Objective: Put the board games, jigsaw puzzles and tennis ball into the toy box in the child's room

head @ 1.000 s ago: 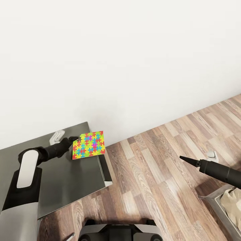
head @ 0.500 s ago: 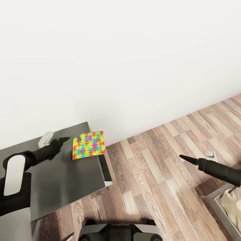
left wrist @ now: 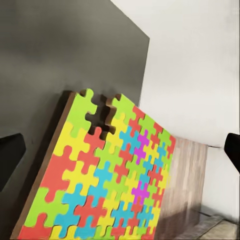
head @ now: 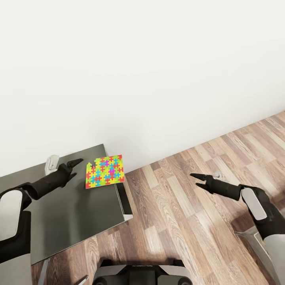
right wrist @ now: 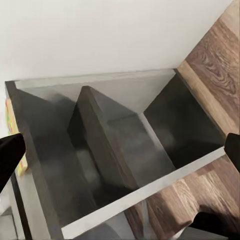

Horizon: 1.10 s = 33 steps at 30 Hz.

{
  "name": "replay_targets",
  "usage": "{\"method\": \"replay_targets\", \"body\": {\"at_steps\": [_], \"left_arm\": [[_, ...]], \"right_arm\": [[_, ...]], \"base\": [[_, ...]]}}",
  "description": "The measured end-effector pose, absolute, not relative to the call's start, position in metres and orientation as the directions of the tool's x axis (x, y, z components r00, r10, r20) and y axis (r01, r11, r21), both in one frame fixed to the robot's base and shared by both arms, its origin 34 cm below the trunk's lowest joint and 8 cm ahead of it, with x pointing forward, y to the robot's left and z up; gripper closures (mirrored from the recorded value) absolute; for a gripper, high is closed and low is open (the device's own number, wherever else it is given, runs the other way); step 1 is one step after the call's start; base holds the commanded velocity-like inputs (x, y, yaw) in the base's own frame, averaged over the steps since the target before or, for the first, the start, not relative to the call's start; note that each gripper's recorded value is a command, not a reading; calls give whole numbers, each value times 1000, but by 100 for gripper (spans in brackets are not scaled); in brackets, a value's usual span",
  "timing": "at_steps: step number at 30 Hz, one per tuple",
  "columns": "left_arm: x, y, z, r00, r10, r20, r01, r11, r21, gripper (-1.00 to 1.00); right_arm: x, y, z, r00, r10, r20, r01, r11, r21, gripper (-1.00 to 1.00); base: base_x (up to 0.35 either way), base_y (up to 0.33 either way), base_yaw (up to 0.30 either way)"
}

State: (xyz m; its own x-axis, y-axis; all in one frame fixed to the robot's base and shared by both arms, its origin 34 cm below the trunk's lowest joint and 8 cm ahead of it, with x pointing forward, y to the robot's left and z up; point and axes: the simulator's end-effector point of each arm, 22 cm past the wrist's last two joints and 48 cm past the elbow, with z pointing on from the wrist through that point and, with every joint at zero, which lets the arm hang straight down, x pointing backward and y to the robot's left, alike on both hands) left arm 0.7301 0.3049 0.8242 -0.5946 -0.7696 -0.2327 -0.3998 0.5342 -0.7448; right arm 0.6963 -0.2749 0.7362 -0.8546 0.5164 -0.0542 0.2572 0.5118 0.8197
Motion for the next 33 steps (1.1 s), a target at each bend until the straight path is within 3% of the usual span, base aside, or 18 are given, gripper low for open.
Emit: {"method": "replay_targets", "body": {"at_steps": [10, 13, 33], "left_arm": [[733, 299, 840, -612, -754, -238, -329, 517, -790, -100], [736, 267, 847, -660, -720, -214, -276, 497, -823, -100], [738, 144, 856, -824, -536, -184, -145, 514, -846, -100]], "right_arm": [[709, -243, 712, -869, 487, -84, 218, 530, 820, -100], [715, -215, 717, -875, 476, -92, 170, 479, 861, -100], [715, -176, 743, -892, 443, -96, 79, 360, 930, -100]], "base": [[0, 0, 0], [0, 0, 0], [0, 0, 0]]}}
